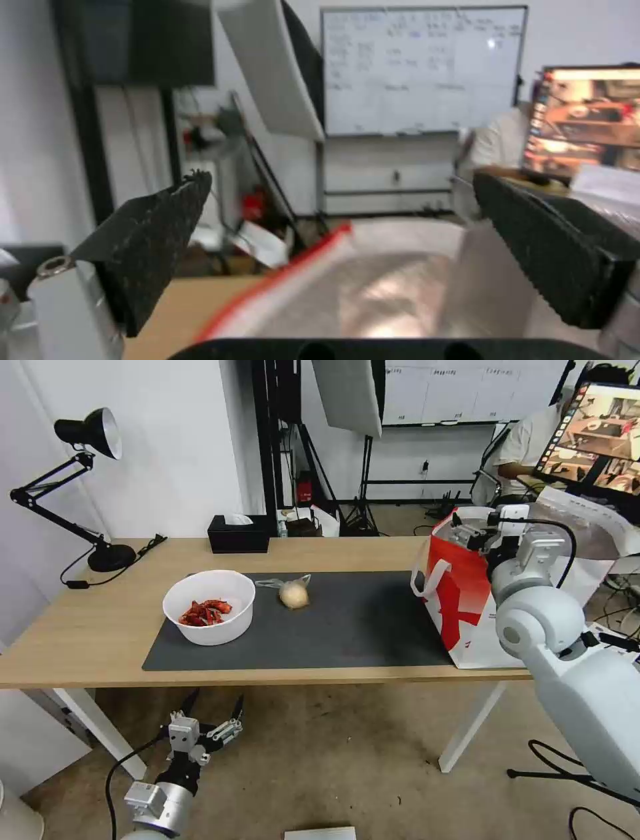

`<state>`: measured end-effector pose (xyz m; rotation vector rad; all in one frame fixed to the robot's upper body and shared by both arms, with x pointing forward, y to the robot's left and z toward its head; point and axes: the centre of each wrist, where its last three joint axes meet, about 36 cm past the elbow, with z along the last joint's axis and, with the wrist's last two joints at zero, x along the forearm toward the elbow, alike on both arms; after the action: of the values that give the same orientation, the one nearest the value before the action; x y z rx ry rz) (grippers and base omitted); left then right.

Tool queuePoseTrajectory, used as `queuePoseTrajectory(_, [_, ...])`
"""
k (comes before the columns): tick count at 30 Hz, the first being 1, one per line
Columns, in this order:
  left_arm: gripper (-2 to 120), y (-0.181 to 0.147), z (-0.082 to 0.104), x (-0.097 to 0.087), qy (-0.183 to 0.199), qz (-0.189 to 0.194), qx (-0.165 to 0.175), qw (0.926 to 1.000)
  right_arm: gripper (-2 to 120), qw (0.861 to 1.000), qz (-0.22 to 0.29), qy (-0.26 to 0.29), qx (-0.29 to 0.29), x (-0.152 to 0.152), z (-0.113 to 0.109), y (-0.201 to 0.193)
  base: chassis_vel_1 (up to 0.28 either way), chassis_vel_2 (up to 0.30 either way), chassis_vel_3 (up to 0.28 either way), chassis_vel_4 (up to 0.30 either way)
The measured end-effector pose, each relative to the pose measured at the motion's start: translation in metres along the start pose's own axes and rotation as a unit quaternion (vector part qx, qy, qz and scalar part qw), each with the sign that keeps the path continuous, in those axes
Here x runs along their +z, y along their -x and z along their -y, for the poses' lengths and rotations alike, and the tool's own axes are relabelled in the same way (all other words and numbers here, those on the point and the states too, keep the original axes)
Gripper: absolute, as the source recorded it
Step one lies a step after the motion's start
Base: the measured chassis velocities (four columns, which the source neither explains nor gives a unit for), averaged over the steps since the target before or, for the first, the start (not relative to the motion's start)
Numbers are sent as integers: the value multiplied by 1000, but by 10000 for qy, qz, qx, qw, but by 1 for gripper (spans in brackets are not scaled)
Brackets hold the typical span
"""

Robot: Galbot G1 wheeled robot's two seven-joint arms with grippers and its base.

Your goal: Pick up the trash from the table and place it into the takeout bag.

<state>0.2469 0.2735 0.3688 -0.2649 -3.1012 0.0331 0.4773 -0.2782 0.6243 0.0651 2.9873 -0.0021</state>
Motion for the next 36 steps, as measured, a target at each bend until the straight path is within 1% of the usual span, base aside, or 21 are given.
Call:
queuePoseTrajectory(1, [100, 0, 0, 0, 0, 0, 0, 10000, 100, 10000, 0, 0, 0, 0, 0, 0, 0, 0, 0, 0])
queuePoseTrajectory(3, [100, -1, 0, 0, -7, -1, -11, 10000, 100, 9988, 171, 290, -353, -4, -2, -12, 0, 0, 0, 0])
queuePoseTrajectory(4, [100, -1, 0, 1, -6, 5, -18, 10000, 100, 9972, 192, 428, -586, -4, -3, -22, 0, 0, 0, 0])
queuePoseTrajectory(5, [100, -1, 0, 1, -6, 5, -18, 10000, 100, 9972, 192, 428, -586, -4, -3, -22, 0, 0, 0, 0])
queuePoseTrajectory(6, [100, -2, 0, 1, -3, 11, -25, 10000, 100, 9950, 171, 536, -830, -3, -5, -33, 0, 0, 0, 0])
queuePoseTrajectory(8, [100, -3, -1, 1, 5, 37, -35, 10000, 100, 9896, 121, 652, -1274, 3, -9, -57, 0, 0, 0, 0])
queuePoseTrajectory(9, [100, -3, -1, 1, 5, 37, -35, 10000, 100, 9896, 121, 652, -1274, 3, -9, -57, 0, 0, 0, 0])
queuePoseTrajectory(12, [100, -4, 0, 1, 14, 93, -52, 9999, 100, 9831, 21, 687, -1695, 24, -16, -97, 0, 0, 0, 0])
queuePoseTrajectory(13, [100, -4, 0, 1, 14, 93, -52, 9999, 100, 9831, 21, 687, -1695, 24, -16, -97, 0, 0, 0, 0])
queuePoseTrajectory(16, [100, -5, 1, 1, 36, 107, -59, 9999, 100, 9813, 33, 673, -1801, 63, -19, -129, 0, 0, 0, 0])
queuePoseTrajectory(17, [100, -5, 1, 1, 36, 107, -59, 9999, 100, 9813, 33, 673, -1801, 63, -19, -129, 0, 0, 0, 0])
queuePoseTrajectory(20, [100, -6, 2, 2, 56, 109, -60, 9999, 100, 9806, 98, 761, -1803, 97, -22, -159, 0, 0, 0, 0])
queuePoseTrajectory(21, [100, -6, 2, 2, 56, 109, -60, 9999, 100, 9806, 98, 761, -1803, 97, -22, -159, 0, 0, 0, 0])
queuePoseTrajectory(24, [100, -9, 2, 3, 70, 128, -62, 9999, 100, 9831, 191, 740, -1663, 123, -21, -176, 0, 0, 0, 0])
queuePoseTrajectory(25, [100, -9, 2, 3, 70, 128, -62, 9999, 100, 9831, 191, 740, -1663, 123, -21, -176, 0, 0, 0, 0])
queuePoseTrajectory(27, [100, -10, 2, 4, 73, 137, -67, 9999, 100, 9848, 212, 684, -1583, 136, -19, -182, 0, 0, 0, 0])
queuePoseTrajectory(29, [100, -12, 6, 8, 60, 125, -76, 9999, 100, 9875, 143, 609, -1445, 163, -15, -197, 0, 0, 0, 0])
queuePoseTrajectory(30, [100, -12, 6, 8, 60, 125, -76, 9999, 100, 9875, 143, 609, -1445, 163, -15, -197, 0, 0, 0, 0])
queuePoseTrajectory(33, [100, -13, 12, 12, 38, 96, -70, 9999, 100, 9893, 2, 597, -1331, 188, -14, -212, 0, 0, 0, 0])
queuePoseTrajectory(34, [100, -13, 12, 12, 38, 96, -70, 9999, 100, 9893, 2, 597, -1331, 188, -14, -212, 0, 0, 0, 0])
queuePoseTrajectory(36, [100, -14, 13, 14, 41, 81, -64, 9999, 100, 9900, -104, 584, -1276, 204, -14, -221, 0, 0, 0, 0])
